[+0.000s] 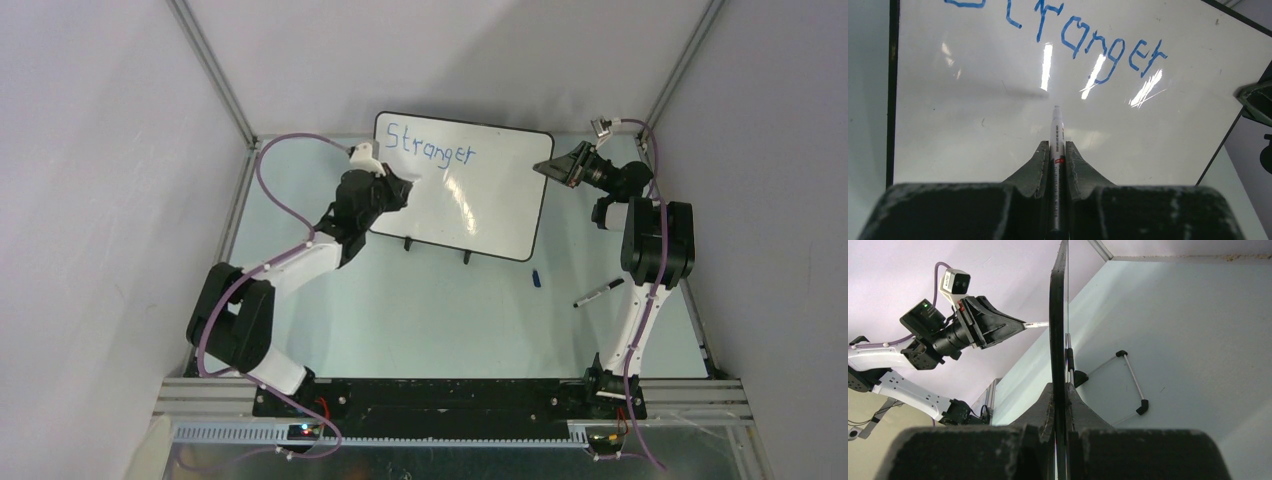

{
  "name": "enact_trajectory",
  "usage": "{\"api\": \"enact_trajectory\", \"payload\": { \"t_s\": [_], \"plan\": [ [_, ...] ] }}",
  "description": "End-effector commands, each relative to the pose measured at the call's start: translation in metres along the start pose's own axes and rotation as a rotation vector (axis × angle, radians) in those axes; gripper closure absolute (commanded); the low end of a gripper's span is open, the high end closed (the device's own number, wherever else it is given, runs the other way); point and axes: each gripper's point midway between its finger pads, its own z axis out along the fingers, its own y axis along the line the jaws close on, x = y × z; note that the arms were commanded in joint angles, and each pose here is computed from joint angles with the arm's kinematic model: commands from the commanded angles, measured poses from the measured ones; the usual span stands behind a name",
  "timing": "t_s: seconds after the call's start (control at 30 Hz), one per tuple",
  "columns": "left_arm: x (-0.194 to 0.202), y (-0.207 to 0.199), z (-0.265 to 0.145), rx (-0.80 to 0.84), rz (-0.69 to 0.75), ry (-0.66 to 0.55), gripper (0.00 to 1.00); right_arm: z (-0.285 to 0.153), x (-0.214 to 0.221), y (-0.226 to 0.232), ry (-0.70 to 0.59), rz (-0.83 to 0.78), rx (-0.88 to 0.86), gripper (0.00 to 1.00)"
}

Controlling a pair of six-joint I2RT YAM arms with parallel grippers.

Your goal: Write a sentence on the whiteboard

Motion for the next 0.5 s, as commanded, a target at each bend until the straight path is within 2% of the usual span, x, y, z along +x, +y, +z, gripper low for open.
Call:
{"api": "enact_trajectory", "payload": {
  "t_s": [0.0,0.47],
  "plan": [
    [-0.0221,-0.0161,0.0034,0.022,0.013,-0.052,1.00,0.0032,-0.0205,0.0316,-0.014,-0.074,-0.035,1.00],
    [-0.0309,-0.0134,0.0039,-0.071,0.107,-0.063,1.00,0.0035,-0.0200,0.0322,-0.012,-0.073,-0.037,1.00]
  ]
}}
